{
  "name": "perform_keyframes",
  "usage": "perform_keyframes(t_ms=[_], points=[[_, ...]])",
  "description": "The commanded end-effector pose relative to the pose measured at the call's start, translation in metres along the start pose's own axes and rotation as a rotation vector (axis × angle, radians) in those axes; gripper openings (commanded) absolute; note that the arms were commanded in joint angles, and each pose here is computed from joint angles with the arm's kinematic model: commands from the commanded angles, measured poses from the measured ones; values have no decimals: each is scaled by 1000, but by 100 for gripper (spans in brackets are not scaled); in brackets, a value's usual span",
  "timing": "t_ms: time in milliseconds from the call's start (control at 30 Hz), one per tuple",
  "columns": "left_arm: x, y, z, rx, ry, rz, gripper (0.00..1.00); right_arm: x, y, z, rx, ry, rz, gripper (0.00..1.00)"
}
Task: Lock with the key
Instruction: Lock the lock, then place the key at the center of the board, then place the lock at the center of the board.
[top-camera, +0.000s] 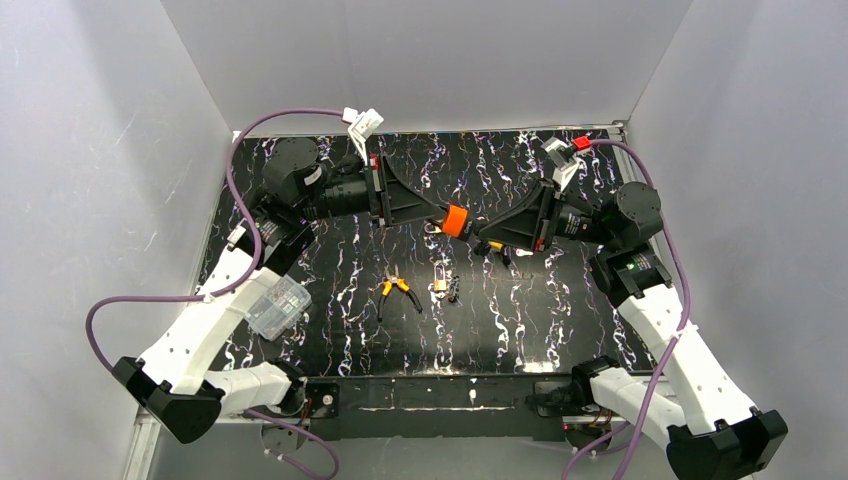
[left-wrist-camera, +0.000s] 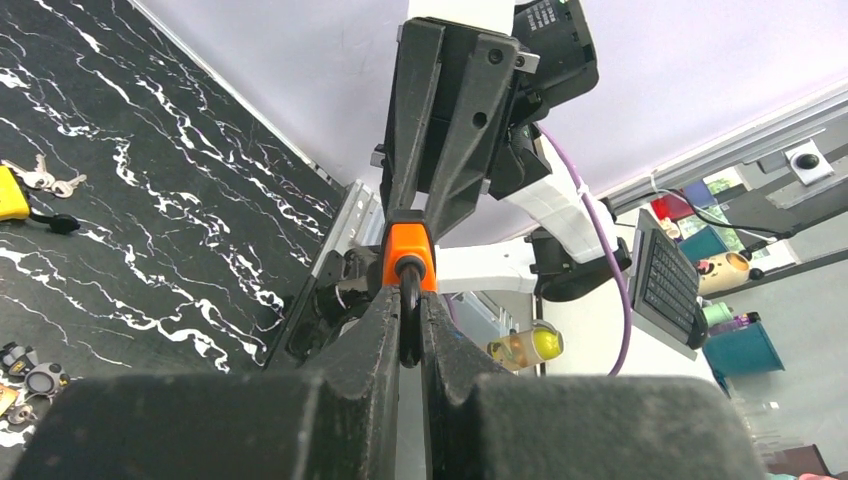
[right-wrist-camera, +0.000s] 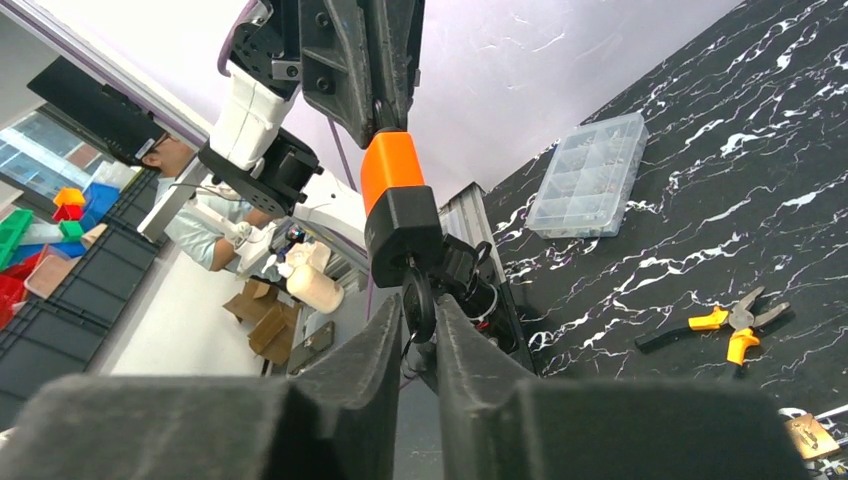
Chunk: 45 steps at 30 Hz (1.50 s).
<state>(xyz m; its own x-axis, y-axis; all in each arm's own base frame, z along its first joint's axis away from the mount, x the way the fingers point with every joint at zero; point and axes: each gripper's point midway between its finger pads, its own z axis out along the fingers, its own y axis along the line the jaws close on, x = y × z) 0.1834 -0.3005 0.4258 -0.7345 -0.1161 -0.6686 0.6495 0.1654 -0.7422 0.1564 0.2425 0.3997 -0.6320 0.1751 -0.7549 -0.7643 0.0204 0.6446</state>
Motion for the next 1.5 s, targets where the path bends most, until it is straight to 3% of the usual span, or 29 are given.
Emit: perform_keyframes(t_ms=[0,100,867,1300,1467], points=[[-8,-15,-2,59,-22,38,0,-7,13,1,-36,-8,-51,15],[-7,-13,-1,60,-16,34,0,-7,10,1,-26,-4,-40,1],[-29,5,-25,-1,-79,55,0,4,-24,-24,160,-50,-5,1],[-7,71,-9,-137,-31,-104,0,36,-137,-93,763,-143,338,1],[30,110,18,-202,59,-209,0,64,-169,-112,919,-128,444,1]])
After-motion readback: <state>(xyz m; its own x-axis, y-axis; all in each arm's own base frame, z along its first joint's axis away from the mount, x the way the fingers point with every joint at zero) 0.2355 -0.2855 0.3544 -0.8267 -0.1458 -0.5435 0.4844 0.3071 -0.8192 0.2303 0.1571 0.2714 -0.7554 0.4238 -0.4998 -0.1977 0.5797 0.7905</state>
